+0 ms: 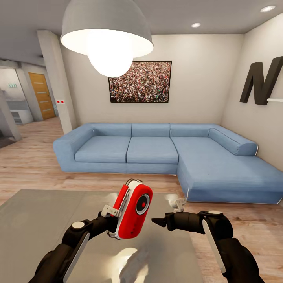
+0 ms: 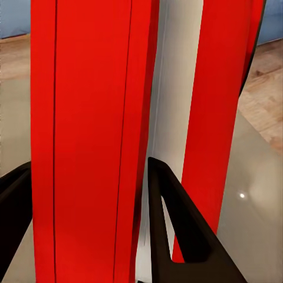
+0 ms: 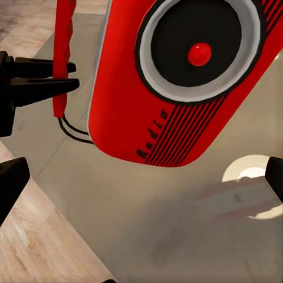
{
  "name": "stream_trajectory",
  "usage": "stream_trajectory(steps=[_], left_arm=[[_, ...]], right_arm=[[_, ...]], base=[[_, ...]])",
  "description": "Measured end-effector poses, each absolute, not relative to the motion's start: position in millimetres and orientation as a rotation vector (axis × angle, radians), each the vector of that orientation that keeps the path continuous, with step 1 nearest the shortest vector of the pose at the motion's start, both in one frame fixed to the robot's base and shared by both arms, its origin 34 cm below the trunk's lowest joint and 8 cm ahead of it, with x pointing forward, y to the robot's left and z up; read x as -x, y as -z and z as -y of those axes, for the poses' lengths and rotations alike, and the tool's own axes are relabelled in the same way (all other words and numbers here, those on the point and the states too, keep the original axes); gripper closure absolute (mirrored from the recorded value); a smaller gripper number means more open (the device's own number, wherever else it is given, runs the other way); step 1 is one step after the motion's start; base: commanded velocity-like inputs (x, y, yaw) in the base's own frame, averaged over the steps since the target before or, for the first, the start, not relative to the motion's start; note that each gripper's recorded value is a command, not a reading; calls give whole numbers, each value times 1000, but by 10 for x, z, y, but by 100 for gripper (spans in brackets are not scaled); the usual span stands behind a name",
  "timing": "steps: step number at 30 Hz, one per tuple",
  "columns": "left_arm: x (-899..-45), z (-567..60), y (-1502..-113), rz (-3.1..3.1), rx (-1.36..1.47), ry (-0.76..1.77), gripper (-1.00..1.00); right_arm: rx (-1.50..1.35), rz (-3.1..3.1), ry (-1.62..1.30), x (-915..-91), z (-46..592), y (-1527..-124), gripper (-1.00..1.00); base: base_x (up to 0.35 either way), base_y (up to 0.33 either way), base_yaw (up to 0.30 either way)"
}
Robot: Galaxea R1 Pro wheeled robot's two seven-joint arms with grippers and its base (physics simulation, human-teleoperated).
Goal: Turn on the radio receiver that's on the table in the living room.
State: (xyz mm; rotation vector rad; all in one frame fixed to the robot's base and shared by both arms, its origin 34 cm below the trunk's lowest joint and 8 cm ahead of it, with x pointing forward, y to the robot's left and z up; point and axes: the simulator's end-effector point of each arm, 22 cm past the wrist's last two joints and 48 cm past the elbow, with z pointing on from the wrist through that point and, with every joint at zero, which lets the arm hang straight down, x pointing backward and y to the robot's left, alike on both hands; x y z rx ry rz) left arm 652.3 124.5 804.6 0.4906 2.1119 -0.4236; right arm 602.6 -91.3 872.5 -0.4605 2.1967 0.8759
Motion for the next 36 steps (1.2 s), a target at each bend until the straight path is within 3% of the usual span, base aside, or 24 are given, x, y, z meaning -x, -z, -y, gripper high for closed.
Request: stream_trajectory(steps=[36], left_arm=[[-6502, -1224, -7999, -2122, -494, 429, 100]], right_arm=[[456, -2235, -709, -6148, 1139, -8627, -100]], base=[[0, 0, 0]])
